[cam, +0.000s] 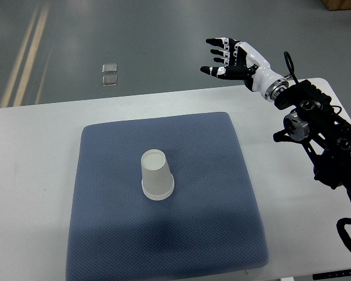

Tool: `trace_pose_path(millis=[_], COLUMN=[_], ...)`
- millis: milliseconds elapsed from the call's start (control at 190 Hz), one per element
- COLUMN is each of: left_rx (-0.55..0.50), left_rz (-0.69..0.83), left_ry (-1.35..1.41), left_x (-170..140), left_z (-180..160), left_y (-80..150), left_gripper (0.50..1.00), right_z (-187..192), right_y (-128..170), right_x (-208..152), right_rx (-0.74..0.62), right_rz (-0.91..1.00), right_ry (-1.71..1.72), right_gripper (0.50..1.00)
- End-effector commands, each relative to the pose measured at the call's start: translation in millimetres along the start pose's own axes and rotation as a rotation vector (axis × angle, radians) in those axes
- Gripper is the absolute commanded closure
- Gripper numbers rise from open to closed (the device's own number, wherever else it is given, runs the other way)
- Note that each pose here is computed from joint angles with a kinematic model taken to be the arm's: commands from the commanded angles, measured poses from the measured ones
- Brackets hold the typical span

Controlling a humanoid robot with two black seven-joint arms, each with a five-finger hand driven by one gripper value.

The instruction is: Stack paper cups

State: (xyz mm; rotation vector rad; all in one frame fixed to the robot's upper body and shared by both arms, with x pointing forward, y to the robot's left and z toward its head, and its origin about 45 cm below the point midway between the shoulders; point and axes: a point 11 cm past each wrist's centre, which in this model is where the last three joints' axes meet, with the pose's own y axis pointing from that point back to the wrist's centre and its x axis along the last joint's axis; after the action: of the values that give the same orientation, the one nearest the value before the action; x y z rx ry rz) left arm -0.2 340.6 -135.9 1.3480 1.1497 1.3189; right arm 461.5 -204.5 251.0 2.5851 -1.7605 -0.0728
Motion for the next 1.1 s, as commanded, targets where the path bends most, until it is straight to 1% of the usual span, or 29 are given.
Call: trace_pose_path(millis=[0, 268, 325, 478, 898, 1097], left_rx=[0.0, 0.0, -0.001, 0.0, 0.0, -0.001], left_rz=[0.0, 0.0, 0.001, 0.0, 0.001, 0.0], left_ry=[0.0, 0.0, 0.0, 0.0, 0.0, 0.0], left_x=[0.0, 0.0, 0.1, 0.0, 0.1, 0.0], left_z=[0.0, 0.0, 0.2, 0.0, 0.0, 0.2], left_y=[0.0, 0.0, 0.0, 0.0, 0.0, 0.0], left_gripper=[0.5, 0.5, 0.5, 0.5, 0.5, 0.5], right_z=[12.8, 36.1, 41.7, 53.4, 64.8, 63.6], right_y=[1.8, 7.0, 8.7, 13.3, 16.9, 16.9], right_x=[-0.5, -1.2, -2.7, -2.8, -9.0, -7.1], right_rx=[-0.033, -0.076, -0.083, -0.103, -0.126, -0.122], right_rz=[0.039, 0.145, 0.162, 0.207, 0.222, 0.226], right_ry=[-0.104, -0.244, -0.253, -0.267, -0.285, -0.278], right_gripper=[0.607, 0.603, 0.581, 0.574, 0.574, 0.574])
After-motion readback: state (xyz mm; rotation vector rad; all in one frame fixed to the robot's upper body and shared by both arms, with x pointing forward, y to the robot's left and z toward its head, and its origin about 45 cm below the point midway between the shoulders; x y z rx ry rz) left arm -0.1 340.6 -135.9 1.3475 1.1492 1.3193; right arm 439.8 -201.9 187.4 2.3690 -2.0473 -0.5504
